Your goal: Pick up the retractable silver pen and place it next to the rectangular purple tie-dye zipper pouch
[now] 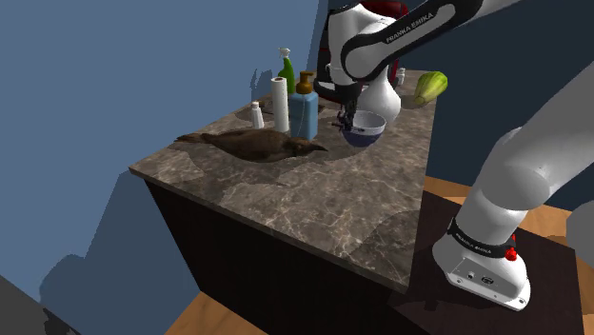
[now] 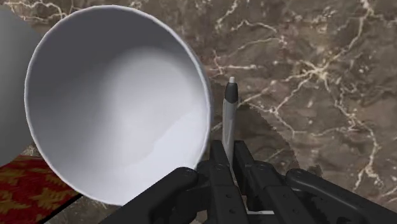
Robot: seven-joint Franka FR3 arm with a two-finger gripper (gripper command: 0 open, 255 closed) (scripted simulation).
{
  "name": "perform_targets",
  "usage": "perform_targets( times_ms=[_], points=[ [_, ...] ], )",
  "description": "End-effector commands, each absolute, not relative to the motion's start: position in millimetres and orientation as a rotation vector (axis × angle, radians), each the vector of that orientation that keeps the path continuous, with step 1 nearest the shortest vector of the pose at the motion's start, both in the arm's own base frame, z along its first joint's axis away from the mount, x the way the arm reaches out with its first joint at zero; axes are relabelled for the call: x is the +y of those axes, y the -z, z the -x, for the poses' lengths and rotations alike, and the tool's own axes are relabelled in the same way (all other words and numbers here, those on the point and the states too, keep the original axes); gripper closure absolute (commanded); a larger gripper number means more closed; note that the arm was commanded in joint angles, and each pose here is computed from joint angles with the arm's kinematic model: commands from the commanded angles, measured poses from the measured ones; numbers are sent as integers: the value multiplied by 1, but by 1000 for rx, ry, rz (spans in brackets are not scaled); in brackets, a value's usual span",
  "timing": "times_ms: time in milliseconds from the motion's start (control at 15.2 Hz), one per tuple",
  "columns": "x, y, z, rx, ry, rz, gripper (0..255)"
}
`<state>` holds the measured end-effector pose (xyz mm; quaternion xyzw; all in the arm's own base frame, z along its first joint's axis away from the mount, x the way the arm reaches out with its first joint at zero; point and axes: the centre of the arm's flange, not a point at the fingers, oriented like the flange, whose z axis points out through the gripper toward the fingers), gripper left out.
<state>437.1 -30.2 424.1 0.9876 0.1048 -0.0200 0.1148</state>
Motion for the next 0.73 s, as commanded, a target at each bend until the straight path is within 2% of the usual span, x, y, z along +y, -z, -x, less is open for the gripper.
perform_targets(
  times_ms=[0,660],
  points=[
    [-45,-424,-459,307,59,-2894,255],
    [-125,-424,-564,307,59,-2894,255]
  ],
)
